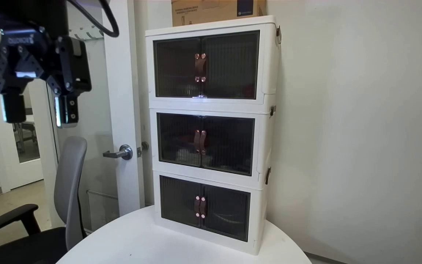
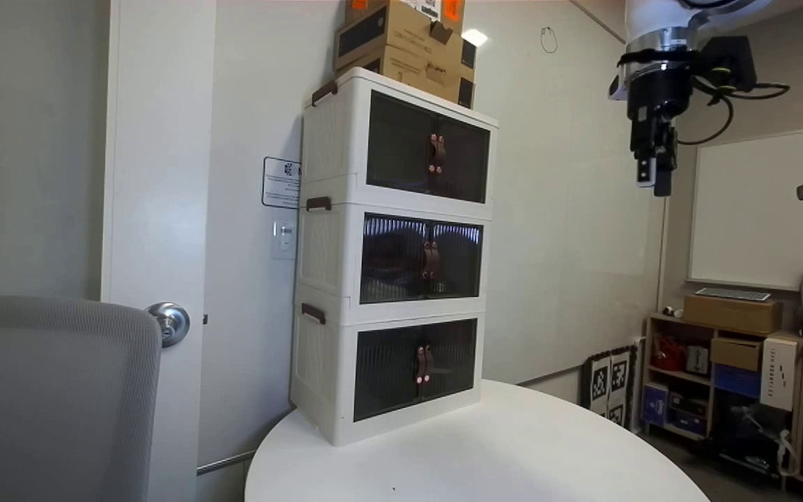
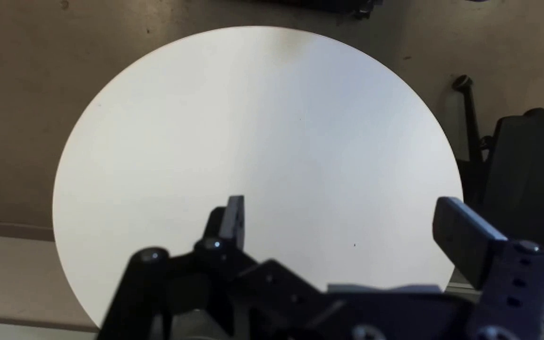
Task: Close the doors of the third cabinet
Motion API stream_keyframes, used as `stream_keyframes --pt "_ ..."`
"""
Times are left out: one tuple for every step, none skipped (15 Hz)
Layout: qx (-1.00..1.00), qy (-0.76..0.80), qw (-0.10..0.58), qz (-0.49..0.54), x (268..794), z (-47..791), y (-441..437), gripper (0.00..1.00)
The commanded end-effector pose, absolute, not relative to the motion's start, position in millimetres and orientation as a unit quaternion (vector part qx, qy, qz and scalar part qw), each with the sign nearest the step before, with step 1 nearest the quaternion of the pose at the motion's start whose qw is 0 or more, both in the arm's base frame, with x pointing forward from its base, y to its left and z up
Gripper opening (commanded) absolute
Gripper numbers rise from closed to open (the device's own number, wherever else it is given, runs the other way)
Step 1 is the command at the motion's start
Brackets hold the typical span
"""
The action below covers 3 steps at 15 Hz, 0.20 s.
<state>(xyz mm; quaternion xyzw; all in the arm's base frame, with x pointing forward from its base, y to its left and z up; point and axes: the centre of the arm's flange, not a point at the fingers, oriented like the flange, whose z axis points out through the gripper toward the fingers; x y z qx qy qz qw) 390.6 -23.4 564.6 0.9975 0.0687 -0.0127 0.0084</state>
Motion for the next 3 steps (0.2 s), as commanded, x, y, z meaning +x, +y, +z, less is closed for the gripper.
stream_keyframes --pt "0.997 0.070 0.009 -0.012 388.3 564.1 -23.7 1.00" --pt "0.997 0.070 0.009 -0.012 387.6 563.8 -23.5 1.00" --pt "0.997 0.071 0.009 -0.012 387.6 563.7 -23.4 1.00"
